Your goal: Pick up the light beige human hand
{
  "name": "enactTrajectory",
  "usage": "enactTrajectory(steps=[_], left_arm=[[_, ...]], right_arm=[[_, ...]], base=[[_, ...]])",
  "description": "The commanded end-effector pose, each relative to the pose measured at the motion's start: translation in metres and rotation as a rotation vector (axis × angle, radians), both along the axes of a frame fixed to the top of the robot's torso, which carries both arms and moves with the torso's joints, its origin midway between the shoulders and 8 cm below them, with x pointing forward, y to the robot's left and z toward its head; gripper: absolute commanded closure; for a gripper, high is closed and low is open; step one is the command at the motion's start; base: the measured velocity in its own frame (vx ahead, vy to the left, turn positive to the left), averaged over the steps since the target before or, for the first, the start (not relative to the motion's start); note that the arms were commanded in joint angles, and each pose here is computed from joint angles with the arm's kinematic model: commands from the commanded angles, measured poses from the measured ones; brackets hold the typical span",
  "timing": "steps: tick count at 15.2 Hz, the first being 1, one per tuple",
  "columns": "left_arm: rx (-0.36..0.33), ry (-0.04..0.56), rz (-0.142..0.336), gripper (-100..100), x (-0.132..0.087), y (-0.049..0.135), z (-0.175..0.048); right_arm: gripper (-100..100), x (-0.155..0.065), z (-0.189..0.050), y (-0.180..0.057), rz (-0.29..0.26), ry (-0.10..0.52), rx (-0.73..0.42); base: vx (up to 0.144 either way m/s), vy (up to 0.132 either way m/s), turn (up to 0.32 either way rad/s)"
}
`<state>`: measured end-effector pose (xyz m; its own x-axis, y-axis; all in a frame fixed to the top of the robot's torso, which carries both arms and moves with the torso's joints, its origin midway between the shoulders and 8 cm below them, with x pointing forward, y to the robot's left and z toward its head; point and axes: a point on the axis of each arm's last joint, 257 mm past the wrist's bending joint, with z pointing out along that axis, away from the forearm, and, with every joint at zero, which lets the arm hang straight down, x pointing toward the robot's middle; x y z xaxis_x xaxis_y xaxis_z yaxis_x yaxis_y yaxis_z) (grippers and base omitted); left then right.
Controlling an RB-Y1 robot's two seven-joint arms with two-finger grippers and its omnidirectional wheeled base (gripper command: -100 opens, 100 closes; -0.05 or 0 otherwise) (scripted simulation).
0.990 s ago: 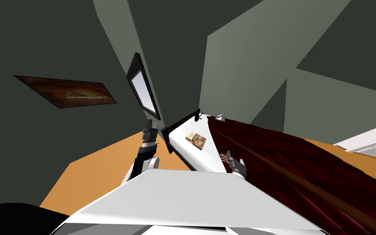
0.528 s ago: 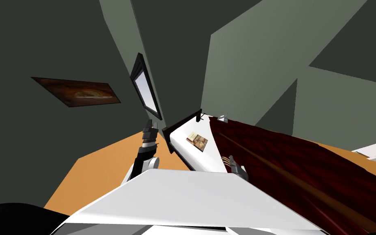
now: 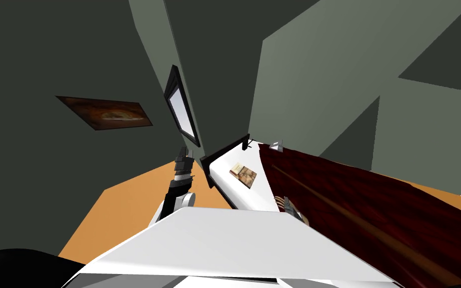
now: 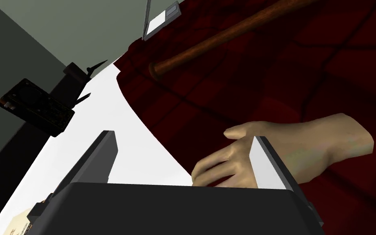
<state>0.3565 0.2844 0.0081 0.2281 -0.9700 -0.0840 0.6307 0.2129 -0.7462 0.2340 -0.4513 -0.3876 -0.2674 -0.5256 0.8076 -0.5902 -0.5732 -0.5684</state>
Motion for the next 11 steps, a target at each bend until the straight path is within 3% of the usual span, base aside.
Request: enactTrajectory(steps=[1, 3, 6, 8, 11], left_arm=[[0.0, 0.0, 0.0, 0, 0.0, 0.0, 0.0], [0.0, 0.0, 0.0, 0, 0.0, 0.0, 0.0], [0.0, 0.0, 0.0, 0, 0.0, 0.0, 0.0], [0.0, 0.0, 0.0, 0, 0.0, 0.0, 0.0], [0.0, 0.0, 0.0, 0, 0.0, 0.0, 0.0]], right_arm=[[-100, -0.014, -0.017, -0.002, -0.042, -0.003, 0.066], [-100, -0.014, -0.017, -0.002, -0.046, -0.018, 0.083], [-100, -0.037, -0.042, -0.002, -0.118, -0.027, 0.185], [-100, -0.037, -0.042, -0.002, -0.122, -0.04, 0.199], [-100, -0.056, -0.062, 0.001, -0.192, -0.062, 0.295]], base=[[0.033, -0.006, 0.076], [0.032, -0.009, 0.055], [0.036, -0.014, 0.081], [0.04, -0.015, 0.052], [0.038, -0.014, 0.069]])
